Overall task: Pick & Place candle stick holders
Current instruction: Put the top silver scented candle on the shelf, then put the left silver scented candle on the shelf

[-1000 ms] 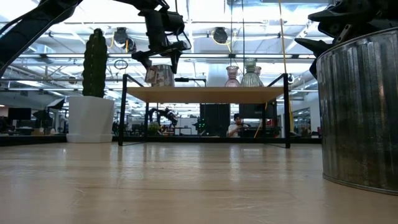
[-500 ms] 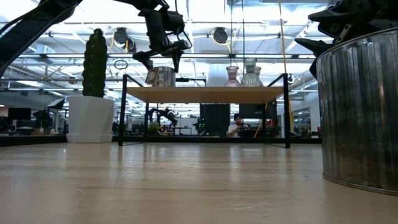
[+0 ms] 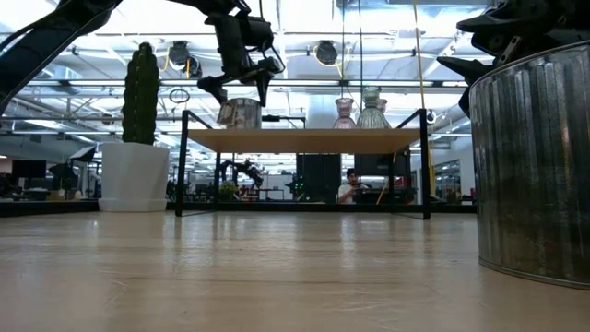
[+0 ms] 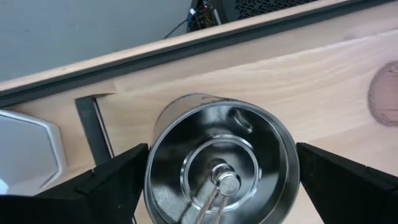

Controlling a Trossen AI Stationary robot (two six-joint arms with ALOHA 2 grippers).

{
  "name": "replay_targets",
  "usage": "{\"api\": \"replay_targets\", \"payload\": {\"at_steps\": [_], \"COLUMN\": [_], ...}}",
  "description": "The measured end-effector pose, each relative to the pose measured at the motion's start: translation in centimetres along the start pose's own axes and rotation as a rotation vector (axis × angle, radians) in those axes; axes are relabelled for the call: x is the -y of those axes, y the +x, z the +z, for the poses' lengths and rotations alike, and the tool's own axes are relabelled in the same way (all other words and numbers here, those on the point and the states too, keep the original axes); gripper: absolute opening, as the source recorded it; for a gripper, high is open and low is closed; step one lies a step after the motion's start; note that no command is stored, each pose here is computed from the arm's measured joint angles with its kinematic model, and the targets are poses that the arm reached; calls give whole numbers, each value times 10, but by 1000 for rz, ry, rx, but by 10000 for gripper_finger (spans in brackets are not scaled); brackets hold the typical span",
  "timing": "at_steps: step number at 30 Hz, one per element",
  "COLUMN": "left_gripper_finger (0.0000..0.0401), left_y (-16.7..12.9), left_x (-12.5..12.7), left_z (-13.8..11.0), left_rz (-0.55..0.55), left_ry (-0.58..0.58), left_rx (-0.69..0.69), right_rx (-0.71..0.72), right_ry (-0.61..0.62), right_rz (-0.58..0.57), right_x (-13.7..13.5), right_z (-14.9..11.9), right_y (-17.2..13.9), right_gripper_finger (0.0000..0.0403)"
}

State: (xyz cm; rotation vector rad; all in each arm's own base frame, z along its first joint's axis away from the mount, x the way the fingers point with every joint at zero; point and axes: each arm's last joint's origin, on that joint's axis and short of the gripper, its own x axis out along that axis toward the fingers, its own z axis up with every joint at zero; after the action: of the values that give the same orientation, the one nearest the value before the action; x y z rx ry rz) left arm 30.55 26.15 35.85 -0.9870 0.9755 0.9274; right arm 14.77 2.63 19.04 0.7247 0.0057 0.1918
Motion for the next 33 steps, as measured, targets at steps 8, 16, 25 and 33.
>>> {"api": "replay_targets", "payload": {"at_steps": [8, 16, 25, 33], "left_gripper_finger": [390, 397, 397, 397], "left_y": [-1, -1, -2, -17], "left_x": [-5, -10, -13, -21], "left_z": [3, 6, 5, 4], "left_rz": [-61, -101, -93, -94], "left_ry": [-18, -38, -30, -33], "left_rx": [-43, -73, -93, -60], "right_rx": [0, 0, 0, 0], "right_ry": [0, 0, 0, 0], "right_rz": [0, 0, 0, 0], "right_x": [0, 0, 0, 0], "right_z": [0, 0, 0, 0], "right_y": [0, 0, 0, 0], "right_gripper_finger": [166, 167, 166, 166]}}
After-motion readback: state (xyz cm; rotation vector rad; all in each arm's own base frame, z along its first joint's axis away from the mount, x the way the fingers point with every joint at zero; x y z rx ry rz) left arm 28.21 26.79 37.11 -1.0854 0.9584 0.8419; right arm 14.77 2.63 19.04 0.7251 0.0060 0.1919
